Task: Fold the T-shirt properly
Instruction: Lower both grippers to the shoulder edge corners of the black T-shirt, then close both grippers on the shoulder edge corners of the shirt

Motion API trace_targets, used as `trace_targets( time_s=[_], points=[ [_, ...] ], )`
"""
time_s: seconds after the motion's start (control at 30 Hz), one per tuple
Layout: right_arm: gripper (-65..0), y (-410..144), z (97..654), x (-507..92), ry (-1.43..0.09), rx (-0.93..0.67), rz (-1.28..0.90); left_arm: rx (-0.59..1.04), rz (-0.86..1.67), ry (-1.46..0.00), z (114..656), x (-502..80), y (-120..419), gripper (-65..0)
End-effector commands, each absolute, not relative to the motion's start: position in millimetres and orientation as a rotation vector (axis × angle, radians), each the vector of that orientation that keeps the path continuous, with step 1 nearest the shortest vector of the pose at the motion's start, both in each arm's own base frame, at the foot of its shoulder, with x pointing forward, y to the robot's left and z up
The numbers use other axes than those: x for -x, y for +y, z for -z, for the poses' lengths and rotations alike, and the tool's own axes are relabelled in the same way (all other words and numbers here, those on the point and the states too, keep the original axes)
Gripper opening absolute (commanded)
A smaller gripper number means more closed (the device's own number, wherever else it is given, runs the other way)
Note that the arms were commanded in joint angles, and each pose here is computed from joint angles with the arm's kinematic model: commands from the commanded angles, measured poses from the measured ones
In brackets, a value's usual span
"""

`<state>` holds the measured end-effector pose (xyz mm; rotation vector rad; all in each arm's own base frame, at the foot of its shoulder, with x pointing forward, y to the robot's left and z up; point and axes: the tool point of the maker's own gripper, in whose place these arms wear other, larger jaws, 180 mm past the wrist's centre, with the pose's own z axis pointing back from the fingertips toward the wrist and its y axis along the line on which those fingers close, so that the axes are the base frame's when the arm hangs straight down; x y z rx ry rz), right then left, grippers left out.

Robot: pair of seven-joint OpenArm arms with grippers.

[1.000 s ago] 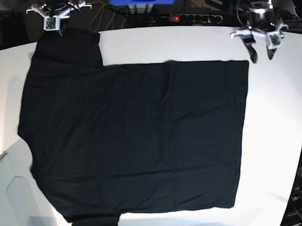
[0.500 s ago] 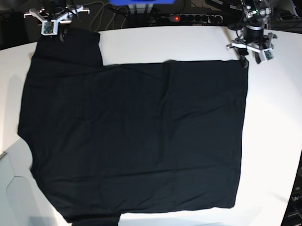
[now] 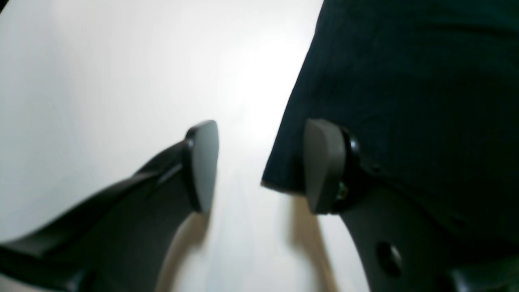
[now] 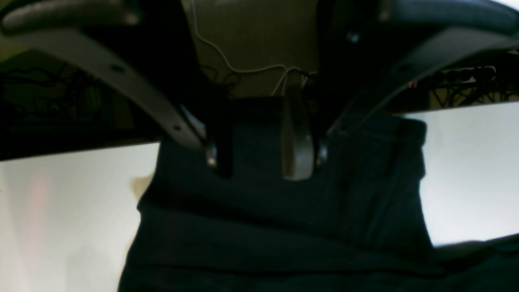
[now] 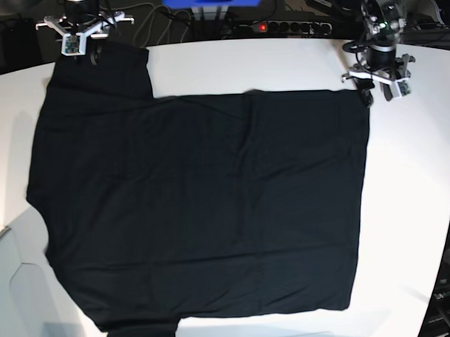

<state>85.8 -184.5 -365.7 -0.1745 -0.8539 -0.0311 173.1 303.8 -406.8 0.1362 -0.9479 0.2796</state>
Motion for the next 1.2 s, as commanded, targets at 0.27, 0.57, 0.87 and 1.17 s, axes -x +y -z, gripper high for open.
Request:
trace_targets(
  time_s=[0.27,0.57,0.87,1.17],
  points=[
    [-43.6,-184.9,358.2,-86.8,-0.881,0.178,0.025,-0.114,-0.249,-0.94,410.6,-173.1,296.8,-32.5],
    [-43.5,-192.9,353.4,-96.2,-0.915,0.206,0.052,-0.116,-0.245,-0.935,411.0,-171.0,297.9,-50.0],
    [-28.3,-227.1,341.5,-107.3,-0.965,0.316,0.131,-0.118,-0.246,-0.933,411.3,-170.1,298.1,-61.8],
    [-26.2,-231.0,344.2,-119.6,-0.982,0.317,0.126,-0.12,-0.248,-0.942,408.2,-171.4,298.5,-65.0]
  ],
)
